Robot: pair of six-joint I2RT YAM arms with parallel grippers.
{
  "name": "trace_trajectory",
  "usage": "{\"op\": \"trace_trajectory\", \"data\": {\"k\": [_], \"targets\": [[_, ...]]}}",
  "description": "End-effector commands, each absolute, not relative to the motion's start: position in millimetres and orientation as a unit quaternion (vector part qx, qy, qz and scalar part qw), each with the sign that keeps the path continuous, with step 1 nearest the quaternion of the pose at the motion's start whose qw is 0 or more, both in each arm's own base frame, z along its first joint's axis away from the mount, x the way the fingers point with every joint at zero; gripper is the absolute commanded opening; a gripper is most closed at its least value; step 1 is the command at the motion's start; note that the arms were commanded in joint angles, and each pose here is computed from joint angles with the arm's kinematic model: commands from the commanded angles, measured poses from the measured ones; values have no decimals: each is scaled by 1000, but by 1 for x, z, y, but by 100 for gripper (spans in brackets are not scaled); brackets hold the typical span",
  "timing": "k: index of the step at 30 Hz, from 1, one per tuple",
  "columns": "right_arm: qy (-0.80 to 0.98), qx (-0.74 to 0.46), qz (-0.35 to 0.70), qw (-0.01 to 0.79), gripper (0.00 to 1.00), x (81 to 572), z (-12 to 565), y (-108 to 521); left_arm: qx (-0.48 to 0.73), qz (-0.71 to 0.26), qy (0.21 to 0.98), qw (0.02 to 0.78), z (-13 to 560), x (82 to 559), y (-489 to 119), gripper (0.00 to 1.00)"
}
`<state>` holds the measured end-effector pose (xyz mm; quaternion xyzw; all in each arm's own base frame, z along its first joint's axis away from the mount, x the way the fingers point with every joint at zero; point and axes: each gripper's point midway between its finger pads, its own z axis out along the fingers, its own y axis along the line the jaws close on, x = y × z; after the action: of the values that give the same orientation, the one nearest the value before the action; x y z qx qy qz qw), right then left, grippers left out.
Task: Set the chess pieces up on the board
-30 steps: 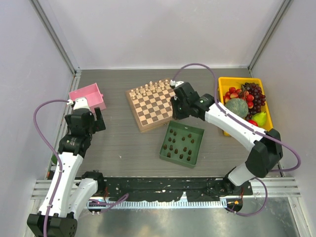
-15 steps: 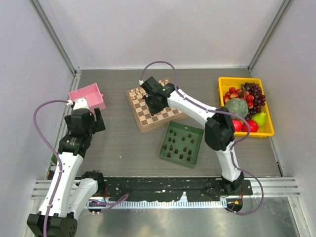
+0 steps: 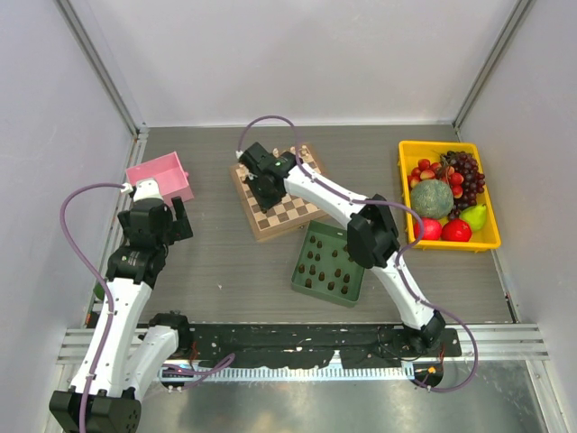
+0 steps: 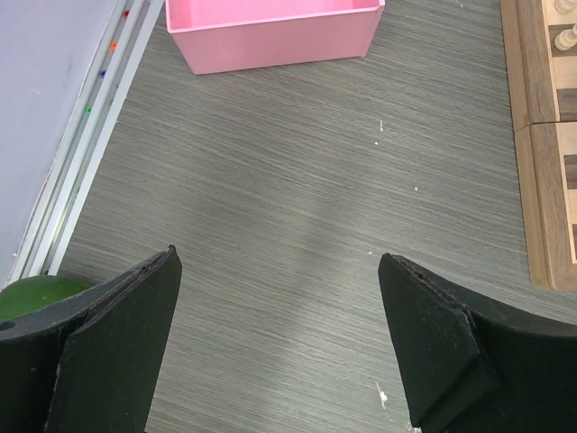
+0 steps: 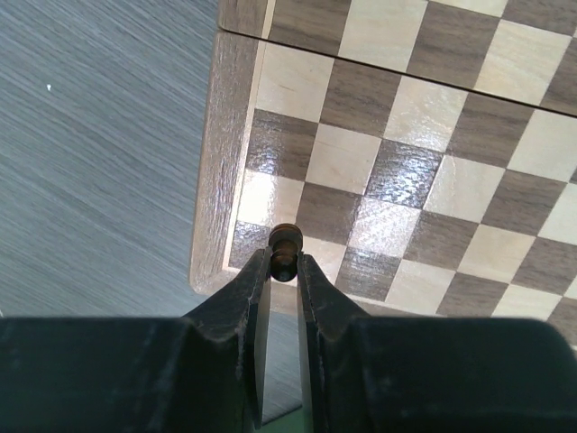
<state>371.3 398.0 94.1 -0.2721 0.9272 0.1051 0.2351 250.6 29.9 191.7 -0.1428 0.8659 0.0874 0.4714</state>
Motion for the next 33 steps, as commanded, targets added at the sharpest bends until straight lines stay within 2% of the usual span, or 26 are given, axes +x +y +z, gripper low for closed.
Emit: {"op": "trace_trajectory", "data": {"k": [1, 33], "targets": [[920, -285, 118, 241, 15, 375, 101, 409, -144, 77, 860, 484, 200, 254, 27, 99], [919, -300, 136, 219, 20, 367, 81, 428, -143, 74, 860, 485, 201, 254, 26, 99]]}}
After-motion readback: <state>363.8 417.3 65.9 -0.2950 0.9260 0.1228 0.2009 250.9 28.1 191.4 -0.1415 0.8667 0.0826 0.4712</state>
